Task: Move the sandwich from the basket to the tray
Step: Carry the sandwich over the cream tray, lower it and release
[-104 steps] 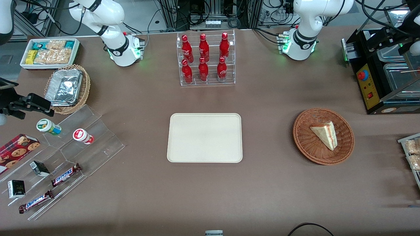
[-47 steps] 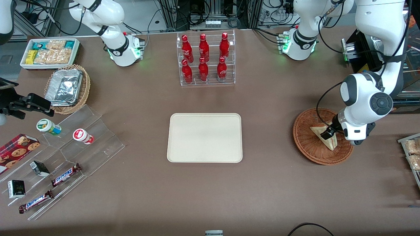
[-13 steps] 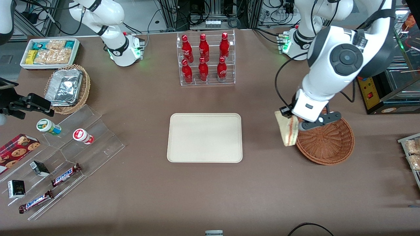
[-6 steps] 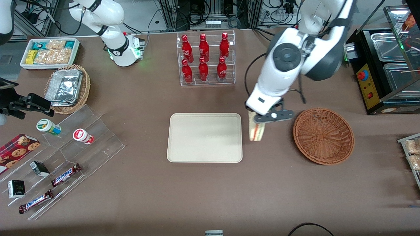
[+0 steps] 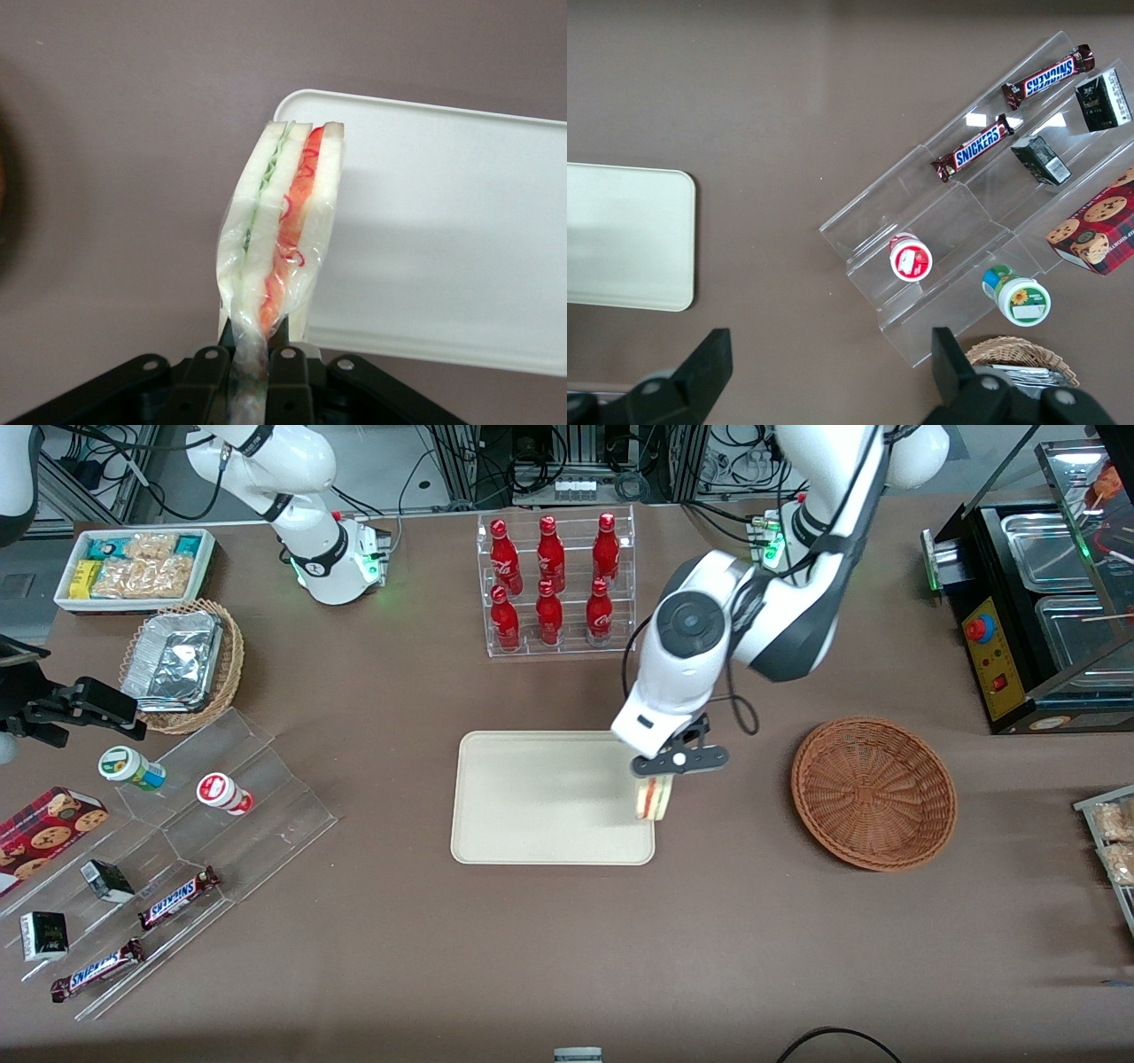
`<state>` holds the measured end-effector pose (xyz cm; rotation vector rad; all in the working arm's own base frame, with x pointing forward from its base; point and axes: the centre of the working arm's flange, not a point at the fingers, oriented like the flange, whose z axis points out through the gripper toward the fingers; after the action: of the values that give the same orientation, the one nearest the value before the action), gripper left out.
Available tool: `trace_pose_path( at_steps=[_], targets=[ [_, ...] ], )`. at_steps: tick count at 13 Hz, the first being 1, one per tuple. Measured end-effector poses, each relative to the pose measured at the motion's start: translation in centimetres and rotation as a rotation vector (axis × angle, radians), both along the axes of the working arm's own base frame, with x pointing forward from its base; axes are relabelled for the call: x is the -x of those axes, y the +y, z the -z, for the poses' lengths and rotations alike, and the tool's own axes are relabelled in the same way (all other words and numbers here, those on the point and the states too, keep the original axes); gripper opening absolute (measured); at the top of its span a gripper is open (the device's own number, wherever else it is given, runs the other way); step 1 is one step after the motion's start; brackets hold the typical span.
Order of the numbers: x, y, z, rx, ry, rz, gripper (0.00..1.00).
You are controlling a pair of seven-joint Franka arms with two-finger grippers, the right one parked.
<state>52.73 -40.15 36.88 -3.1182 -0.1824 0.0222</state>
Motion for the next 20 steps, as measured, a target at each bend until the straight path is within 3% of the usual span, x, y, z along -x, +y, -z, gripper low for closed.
trace_pose_path(
  at_steps=[7,10,13,20],
  targets=[
    [-0.2,-4.5,6.2,-0.022,-0.022,-0.101,0.15],
    [-0.1,-5.9,7.8,-0.038,-0.026,-0.086,0.15],
    [-0.1,-6.4,9.0,-0.043,-0.056,-0.064,0.15],
    [1.8,-8.4,12.6,-0.087,-0.058,-0.008,0.15]
  ],
)
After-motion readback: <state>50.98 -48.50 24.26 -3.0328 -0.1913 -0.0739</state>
